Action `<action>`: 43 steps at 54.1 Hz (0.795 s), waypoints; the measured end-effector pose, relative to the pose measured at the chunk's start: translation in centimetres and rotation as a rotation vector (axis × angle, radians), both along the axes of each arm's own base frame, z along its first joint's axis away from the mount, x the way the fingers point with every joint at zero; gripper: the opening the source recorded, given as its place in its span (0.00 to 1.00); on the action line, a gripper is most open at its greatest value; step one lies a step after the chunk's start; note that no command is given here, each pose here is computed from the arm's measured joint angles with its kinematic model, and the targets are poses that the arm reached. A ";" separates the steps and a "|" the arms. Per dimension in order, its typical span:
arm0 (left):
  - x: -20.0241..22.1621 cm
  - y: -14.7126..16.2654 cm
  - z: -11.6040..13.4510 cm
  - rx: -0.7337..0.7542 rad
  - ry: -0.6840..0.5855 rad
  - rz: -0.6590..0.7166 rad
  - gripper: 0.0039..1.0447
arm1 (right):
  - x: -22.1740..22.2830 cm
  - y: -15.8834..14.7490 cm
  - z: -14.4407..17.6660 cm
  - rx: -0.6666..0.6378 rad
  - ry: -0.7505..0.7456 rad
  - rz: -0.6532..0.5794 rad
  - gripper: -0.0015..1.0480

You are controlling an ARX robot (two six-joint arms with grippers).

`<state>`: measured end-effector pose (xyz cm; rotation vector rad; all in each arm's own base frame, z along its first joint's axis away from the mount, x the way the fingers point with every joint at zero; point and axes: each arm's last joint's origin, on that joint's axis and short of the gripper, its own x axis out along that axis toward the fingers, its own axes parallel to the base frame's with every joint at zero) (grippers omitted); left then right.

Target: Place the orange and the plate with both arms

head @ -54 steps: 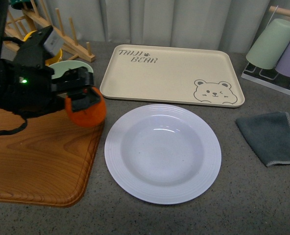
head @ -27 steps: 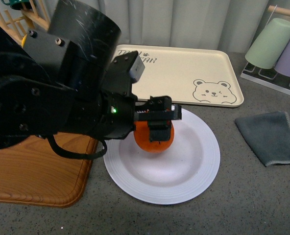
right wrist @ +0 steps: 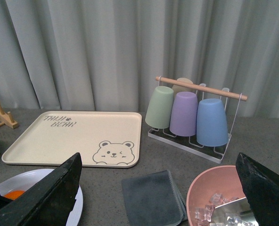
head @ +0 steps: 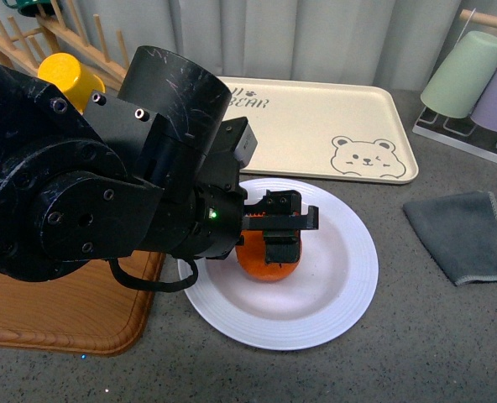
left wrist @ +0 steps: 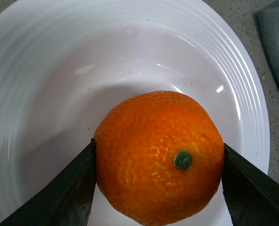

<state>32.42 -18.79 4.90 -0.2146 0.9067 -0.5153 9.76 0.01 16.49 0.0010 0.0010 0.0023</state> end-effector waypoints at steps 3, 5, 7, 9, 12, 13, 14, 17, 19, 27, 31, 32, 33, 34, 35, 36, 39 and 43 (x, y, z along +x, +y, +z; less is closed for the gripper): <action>0.1 0.1 0.0 0.002 0.000 0.009 0.72 | 0.0 0.0 0.0 0.000 0.000 0.000 0.91; 0.1 0.2 0.0 0.006 -0.002 0.016 0.78 | 0.0 0.0 0.0 0.000 0.000 0.000 0.91; 0.1 0.3 0.1 0.009 -0.006 0.022 0.83 | 0.0 0.0 0.0 0.000 0.000 0.000 0.91; 0.2 0.4 0.2 0.007 -0.010 0.025 0.88 | 0.0 0.0 0.0 0.000 0.000 0.000 0.91; 0.2 0.5 0.6 0.001 -0.017 0.031 0.94 | 0.0 0.0 0.0 0.000 0.000 0.000 0.91; 0.2 0.5 0.9 0.000 -0.022 0.033 0.96 | 0.0 0.0 0.0 0.000 0.000 0.000 0.91; 0.2 0.6 1.0 0.001 -0.025 0.036 0.96 | 0.0 0.0 0.0 0.000 0.000 0.000 0.91; 0.1 0.8 2.1 0.009 -0.046 0.055 0.94 | 0.0 0.0 0.0 0.000 0.000 0.000 0.91; 0.1 0.9 2.8 0.011 -0.066 0.067 0.94 | 0.0 0.0 0.0 0.000 0.000 0.000 0.91; -0.7 1.8 6.0 -0.029 -0.132 0.099 0.94 | 0.0 0.0 0.0 0.000 0.000 0.000 0.91; -1.4 2.5 7.3 -0.039 -0.164 0.120 0.94 | 0.0 0.0 0.0 0.000 0.000 0.000 0.91; -1.7 2.8 7.6 -0.042 -0.172 0.128 0.94 | 0.0 0.0 0.0 0.000 0.000 0.000 0.91; -2.1 3.1 8.0 -0.047 -0.181 0.133 0.94 | 0.0 0.0 0.0 0.000 0.000 0.000 0.91; -2.3 3.2 8.2 -0.048 -0.187 0.138 0.94 | 0.0 0.0 0.0 0.000 0.000 0.000 0.91; -2.7 3.6 8.5 -0.052 -0.199 0.149 0.94 | 0.0 0.0 0.0 0.000 0.000 0.000 0.91; -2.9 3.8 8.7 -0.052 -0.204 0.154 0.94 | 0.0 0.0 0.0 0.000 0.000 0.000 0.91; -4.0 4.7 9.3 -0.058 -0.228 0.185 0.94 | 0.0 0.0 0.0 0.000 0.000 0.000 0.91; -5.5 5.7 9.8 -0.036 -0.280 0.228 0.94 | 0.0 0.0 0.0 0.000 0.000 0.000 0.91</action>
